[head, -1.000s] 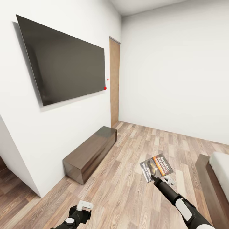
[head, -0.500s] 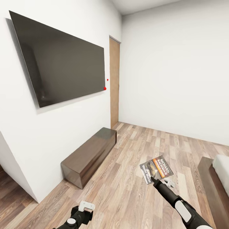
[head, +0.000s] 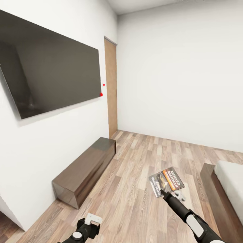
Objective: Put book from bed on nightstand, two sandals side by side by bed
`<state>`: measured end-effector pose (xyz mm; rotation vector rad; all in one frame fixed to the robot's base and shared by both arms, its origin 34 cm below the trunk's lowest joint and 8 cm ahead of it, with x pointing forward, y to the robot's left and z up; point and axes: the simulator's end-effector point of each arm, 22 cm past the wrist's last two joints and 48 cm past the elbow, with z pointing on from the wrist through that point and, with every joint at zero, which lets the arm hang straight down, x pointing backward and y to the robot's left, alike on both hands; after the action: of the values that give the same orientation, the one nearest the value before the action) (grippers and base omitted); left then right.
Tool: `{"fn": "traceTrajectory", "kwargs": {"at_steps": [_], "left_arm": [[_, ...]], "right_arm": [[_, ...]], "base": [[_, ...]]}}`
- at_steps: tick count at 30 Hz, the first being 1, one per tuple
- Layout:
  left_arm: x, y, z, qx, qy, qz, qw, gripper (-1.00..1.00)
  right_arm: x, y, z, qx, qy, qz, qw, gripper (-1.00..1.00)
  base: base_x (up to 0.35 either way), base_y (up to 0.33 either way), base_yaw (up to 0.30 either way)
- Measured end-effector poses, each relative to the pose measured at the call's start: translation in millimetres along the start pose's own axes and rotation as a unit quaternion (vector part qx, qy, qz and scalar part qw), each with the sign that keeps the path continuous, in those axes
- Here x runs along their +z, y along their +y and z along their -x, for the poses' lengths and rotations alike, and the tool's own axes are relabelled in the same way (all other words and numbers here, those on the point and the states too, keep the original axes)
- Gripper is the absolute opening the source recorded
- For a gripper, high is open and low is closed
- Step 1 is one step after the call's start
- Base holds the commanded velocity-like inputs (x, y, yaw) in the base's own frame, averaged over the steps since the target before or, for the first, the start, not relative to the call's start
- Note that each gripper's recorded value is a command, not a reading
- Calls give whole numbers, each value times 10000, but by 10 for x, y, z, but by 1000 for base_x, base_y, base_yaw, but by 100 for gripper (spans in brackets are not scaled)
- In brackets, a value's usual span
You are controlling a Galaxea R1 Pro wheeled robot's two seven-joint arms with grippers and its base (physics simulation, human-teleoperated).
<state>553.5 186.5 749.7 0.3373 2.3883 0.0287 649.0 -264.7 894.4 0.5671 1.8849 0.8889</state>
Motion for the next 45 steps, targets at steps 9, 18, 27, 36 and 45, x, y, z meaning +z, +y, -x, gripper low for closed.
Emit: {"fn": "traceTrajectory", "kwargs": {"at_steps": [9, 18, 27, 36, 45], "left_arm": [[-2, -13, -6, 49, 1, -12, 10000, 100], [-1, -14, -7, 53, 1, -13, 10000, 100], [-2, -12, -10, 51, 7, -11, 10000, 100], [-2, -10, -11, 49, 9, -9, 10000, 100], [-2, -11, -11, 49, 9, -10, 10000, 100]], "right_arm": [[7, 9, -31, 8, 23, 4, 10000, -100], [1, -7, -35, 12, 31, -12, 10000, -100], [0, -15, -41, 23, 28, -23, 10000, -100], [-23, -88, -46, 37, 42, -123, 9999, -100], [-31, -147, -32, 24, 37, -239, 9997, -100]], "base": [[150, 0, -289], [143, 0, -279], [128, 0, -95], [123, 0, -12], [121, 0, -1]]}}
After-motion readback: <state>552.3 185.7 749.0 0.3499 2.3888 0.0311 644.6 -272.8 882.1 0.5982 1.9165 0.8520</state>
